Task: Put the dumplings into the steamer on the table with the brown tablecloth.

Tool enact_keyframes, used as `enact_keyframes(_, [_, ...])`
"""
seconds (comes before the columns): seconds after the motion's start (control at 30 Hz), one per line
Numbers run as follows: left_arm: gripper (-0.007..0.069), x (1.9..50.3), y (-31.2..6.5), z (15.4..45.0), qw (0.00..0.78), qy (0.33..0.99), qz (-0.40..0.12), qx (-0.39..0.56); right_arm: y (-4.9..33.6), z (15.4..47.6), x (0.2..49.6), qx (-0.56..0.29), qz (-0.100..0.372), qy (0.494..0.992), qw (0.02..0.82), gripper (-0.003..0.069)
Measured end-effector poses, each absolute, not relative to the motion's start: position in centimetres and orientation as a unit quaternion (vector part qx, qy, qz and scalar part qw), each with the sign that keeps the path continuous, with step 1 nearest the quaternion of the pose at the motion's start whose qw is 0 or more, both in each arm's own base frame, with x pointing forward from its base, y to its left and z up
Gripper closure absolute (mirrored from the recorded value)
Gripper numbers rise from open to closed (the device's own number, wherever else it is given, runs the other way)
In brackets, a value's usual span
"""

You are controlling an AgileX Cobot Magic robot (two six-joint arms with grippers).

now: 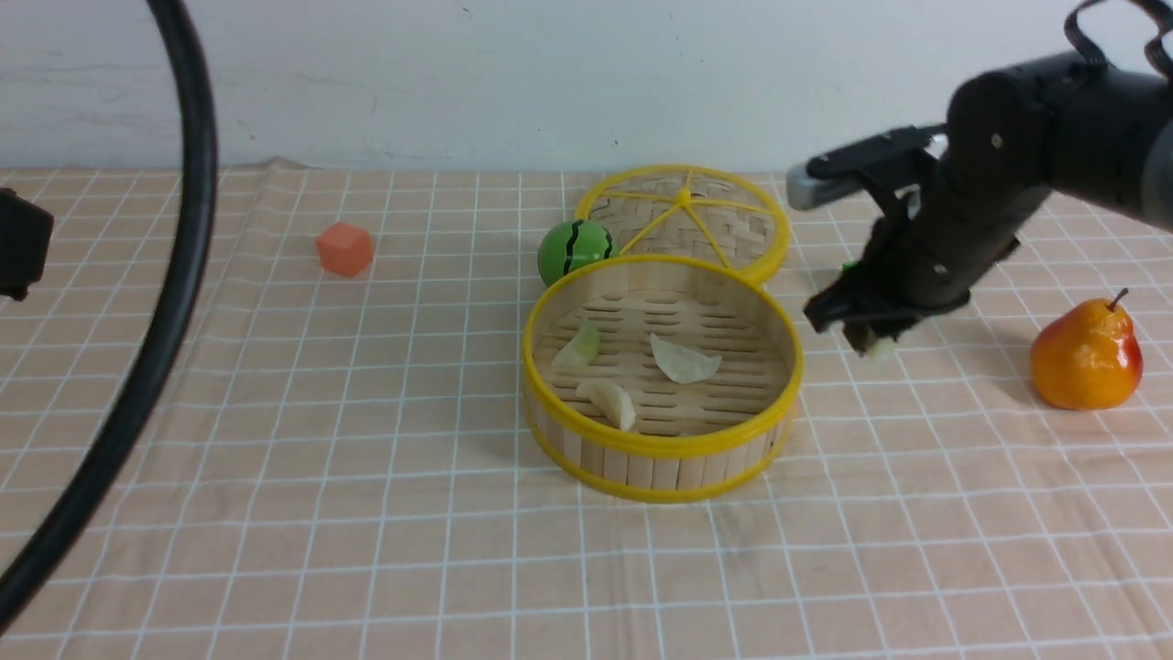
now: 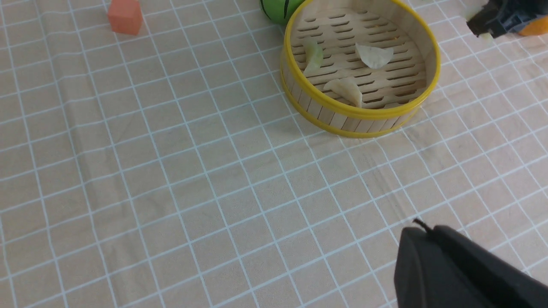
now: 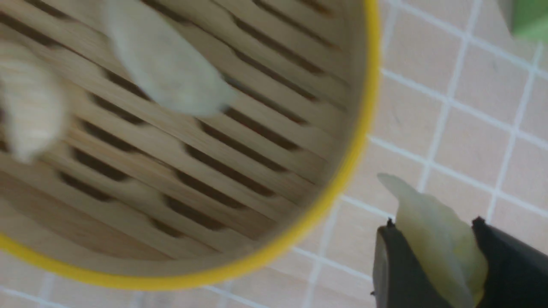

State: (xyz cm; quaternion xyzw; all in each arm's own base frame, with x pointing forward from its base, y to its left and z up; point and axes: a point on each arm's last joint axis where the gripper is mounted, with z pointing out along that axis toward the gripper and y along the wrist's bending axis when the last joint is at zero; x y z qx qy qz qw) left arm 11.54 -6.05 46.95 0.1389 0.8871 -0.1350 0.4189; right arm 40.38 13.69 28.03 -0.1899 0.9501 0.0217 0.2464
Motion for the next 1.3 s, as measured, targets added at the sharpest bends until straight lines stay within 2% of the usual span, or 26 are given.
enact_keyframes(0.03, [0.0624, 11.5, -6.1, 46.9, 0.419, 0.887, -0.135, 0.139, 13.7, 28.0, 40.4, -0.19, 0.023, 0.95, 0.246, 0.0446])
enact_keyframes(0.13, [0.0622, 11.6, -6.1, 47.0, 0.42, 0.886, -0.135, 0.14, 17.6, 29.1, 40.3, -0.222, 0.047, 0.939, 0.26, 0.0446])
enact_keyframes(0.3, [0.0622, 11.4, -6.0, 47.0, 0.42, 0.886, -0.131, 0.146, 21.3, 25.1, 40.7, -0.256, 0.05, 0.94, 0.219, 0.0446])
enact_keyframes(0.5, [0.0621, 10.7, -5.6, 47.1, 0.426, 0.882, -0.127, 0.155, 23.0, 21.1, 41.0, -0.261, 0.051, 0.947, 0.18, 0.0446])
enact_keyframes(0.6, [0.0618, 10.0, -5.1, 47.0, 0.433, 0.879, -0.122, 0.155, 23.1, 20.4, 41.1, -0.244, 0.054, 0.952, 0.177, 0.0396])
enact_keyframes(0.73, [0.0617, 8.8, -4.1, 45.0, 0.426, 0.886, -0.107, 0.149, 23.1, 21.0, 41.1, -0.238, 0.056, 0.953, 0.179, 0.0253])
enact_keyframes(0.8, [0.0615, 8.2, -3.8, 44.0, 0.42, 0.89, -0.105, 0.145, 23.0, 21.5, 40.9, -0.238, 0.056, 0.953, 0.18, 0.0227])
enact_keyframes(0.9, [0.061, 6.7, -2.8, 41.0, 0.422, 0.891, -0.108, 0.129, 22.5, 24.8, 40.0, -0.238, 0.062, 0.949, 0.2, 0.0215])
enact_keyframes(1.0, [0.0607, 5.3, -2.1, 38.3, 0.445, 0.879, -0.125, 0.114, 21.7, 29.4, 38.6, -0.236, 0.073, 0.938, 0.242, 0.027])
enact_keyframes(1.13, [0.0606, 3.6, -1.2, 34.3, 0.499, 0.847, -0.152, 0.1, 19.7, 36.3, 35.0, -0.236, 0.092, 0.913, 0.32, 0.0412])
enact_keyframes(1.23, [0.0606, 3.2, -1.0, 32.6, 0.533, 0.824, -0.169, 0.095, 18.4, 38.4, 32.7, -0.233, 0.1, 0.901, 0.352, 0.0504])
enact_keyframes(1.27, [0.0606, 3.1, -1.0, 31.6, 0.555, 0.807, -0.181, 0.093, 17.6, 38.9, 31.2, -0.231, 0.104, 0.895, 0.367, 0.0575])
enact_keyframes(1.3, [0.0606, 3.1, -1.0, 31.2, 0.566, 0.798, -0.185, 0.092, 16.9, 39.5, 30.0, -0.229, 0.109, 0.889, 0.382, 0.0596])
